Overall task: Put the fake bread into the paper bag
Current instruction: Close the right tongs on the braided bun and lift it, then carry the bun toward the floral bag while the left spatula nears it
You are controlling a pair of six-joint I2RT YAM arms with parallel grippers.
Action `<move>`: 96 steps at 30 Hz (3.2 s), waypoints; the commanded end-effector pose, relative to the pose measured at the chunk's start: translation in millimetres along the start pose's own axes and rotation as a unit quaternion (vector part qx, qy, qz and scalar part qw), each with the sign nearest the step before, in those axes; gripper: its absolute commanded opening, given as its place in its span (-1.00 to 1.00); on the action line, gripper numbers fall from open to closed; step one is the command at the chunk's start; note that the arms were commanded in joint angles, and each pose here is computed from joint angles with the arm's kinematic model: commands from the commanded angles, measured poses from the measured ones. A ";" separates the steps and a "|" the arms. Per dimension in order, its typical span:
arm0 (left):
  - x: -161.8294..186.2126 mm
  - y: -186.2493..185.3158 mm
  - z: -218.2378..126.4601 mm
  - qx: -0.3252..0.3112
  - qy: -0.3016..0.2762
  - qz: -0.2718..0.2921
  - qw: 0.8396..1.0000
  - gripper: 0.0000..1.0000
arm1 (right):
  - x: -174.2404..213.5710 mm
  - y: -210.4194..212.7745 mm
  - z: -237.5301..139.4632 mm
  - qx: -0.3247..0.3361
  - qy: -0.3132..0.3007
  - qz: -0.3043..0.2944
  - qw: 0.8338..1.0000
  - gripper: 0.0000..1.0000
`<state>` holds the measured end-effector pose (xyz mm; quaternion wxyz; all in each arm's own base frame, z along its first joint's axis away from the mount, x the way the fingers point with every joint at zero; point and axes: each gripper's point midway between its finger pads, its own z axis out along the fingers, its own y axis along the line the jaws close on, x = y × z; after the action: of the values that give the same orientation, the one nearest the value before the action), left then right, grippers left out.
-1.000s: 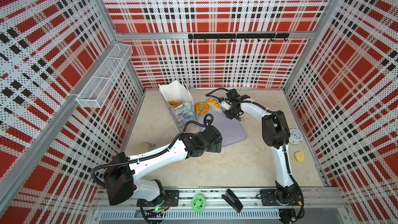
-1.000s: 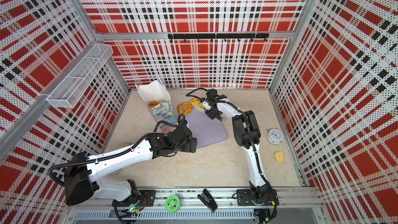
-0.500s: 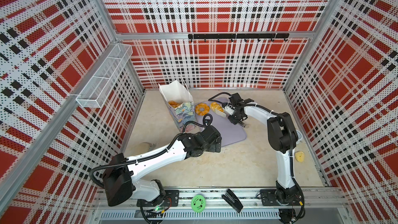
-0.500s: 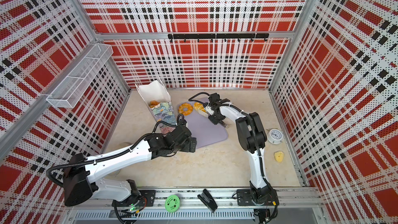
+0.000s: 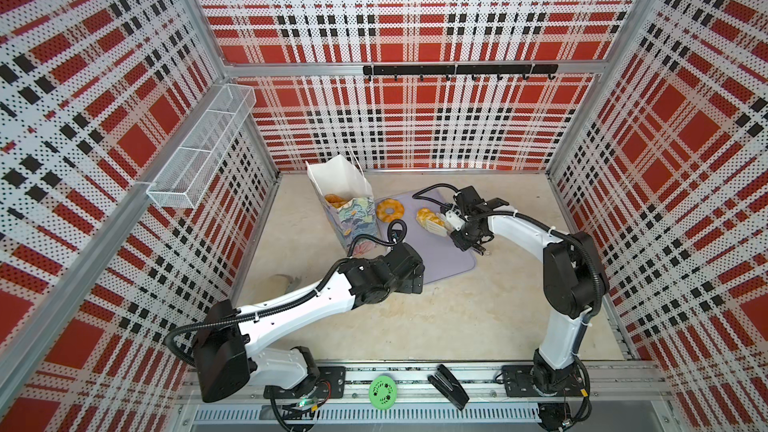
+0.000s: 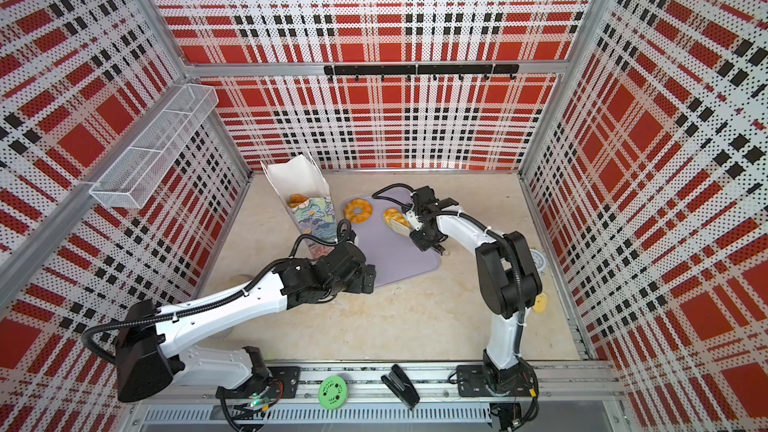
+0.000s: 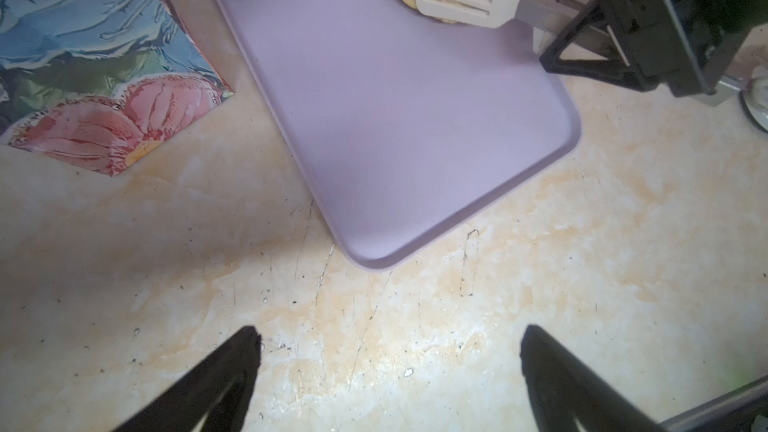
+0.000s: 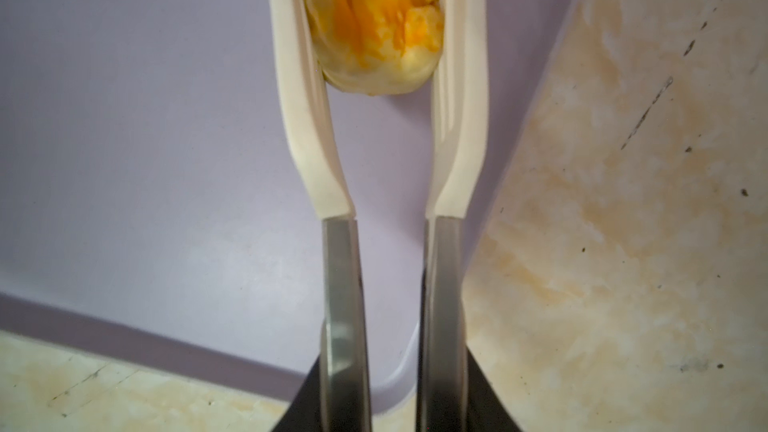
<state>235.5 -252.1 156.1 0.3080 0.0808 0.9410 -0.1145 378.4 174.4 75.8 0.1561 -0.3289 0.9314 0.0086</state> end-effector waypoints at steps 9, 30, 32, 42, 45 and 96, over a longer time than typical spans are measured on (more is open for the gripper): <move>-33.0 -0.9 -32.6 0.005 -0.057 0.021 0.998 0.99 | -8.8 14.7 -35.0 -0.031 -0.064 0.040 0.997 -0.50; -69.9 5.1 -58.6 0.027 -0.073 0.046 0.996 0.99 | -24.4 33.6 -105.4 -0.084 -0.167 0.073 0.980 -0.50; -73.1 5.6 -61.5 0.030 -0.072 0.048 0.996 0.99 | -27.3 35.9 -114.4 -0.088 -0.181 0.071 0.977 -0.50; -90.7 4.5 -78.8 0.047 -0.080 0.052 0.994 0.99 | -38.9 49.0 -147.8 -0.101 -0.219 0.058 0.969 -0.49; -98.9 4.6 -87.3 0.051 -0.089 0.051 0.993 0.99 | -43.5 53.3 -158.2 -0.105 -0.233 0.055 0.965 -0.49; -134.5 139.8 -205.2 -0.067 -0.226 -0.098 0.967 0.99 | -162.0 172.1 -283.0 -0.225 -0.406 -0.036 0.885 -0.47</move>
<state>260.7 -87.8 383.7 0.5107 -0.0380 0.8513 -0.1140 306.8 357.8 338.0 0.3875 -0.3482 0.7892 0.3252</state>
